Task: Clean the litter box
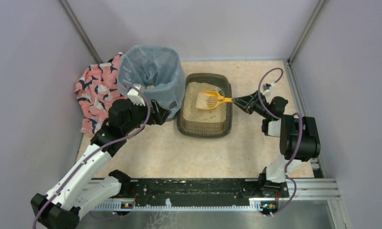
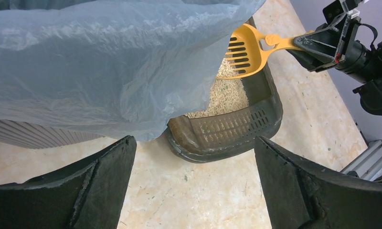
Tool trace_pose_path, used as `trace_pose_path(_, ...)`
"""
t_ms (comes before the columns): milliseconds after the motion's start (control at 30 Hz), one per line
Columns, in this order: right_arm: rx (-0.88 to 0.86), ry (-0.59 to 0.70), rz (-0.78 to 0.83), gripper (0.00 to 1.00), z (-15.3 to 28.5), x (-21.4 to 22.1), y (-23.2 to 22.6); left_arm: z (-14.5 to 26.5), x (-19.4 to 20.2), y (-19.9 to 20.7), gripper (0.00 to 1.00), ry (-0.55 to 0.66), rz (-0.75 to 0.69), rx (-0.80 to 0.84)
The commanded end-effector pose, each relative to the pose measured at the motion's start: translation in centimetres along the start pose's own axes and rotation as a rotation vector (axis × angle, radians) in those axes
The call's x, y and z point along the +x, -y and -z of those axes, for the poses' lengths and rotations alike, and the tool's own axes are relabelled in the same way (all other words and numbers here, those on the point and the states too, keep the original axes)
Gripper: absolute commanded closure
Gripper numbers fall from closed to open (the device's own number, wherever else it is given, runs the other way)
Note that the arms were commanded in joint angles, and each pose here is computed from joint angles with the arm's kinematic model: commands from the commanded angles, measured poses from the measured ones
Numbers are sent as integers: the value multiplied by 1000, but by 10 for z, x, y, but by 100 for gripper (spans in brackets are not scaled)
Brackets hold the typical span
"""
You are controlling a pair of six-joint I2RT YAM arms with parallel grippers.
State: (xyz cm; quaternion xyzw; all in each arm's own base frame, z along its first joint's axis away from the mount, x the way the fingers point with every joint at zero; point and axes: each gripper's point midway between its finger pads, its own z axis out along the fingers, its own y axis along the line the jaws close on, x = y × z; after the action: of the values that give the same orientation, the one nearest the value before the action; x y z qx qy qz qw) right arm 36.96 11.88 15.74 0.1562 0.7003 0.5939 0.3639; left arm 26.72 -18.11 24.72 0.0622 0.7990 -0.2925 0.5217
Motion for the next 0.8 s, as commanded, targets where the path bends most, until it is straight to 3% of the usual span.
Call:
trace_pose_path(0,-3,78,78,100,5,-23,-5,2,-6,2,1,21,-4,8)
trace_pose_path(100,-40,31,78,100,-3,-13,-13,2,-4,0,1,18,-8,1)
trace_pose_path(233,-4,122,72,100,9,-31,-5,1,-6,2,1,20,-4,8)
trace_pose_path(400,-34,-11,74,100,-9,9,-9,1,-5,1,1,17,-6,7)
trace_pose_path(633,-15,105,64,100,12,-20,3,2,-4,0,1,14,-7,5)
trace_pose_path(767,-88,63,20,100,7,-2,-4,2,-5,0,1,22,-8,-1)
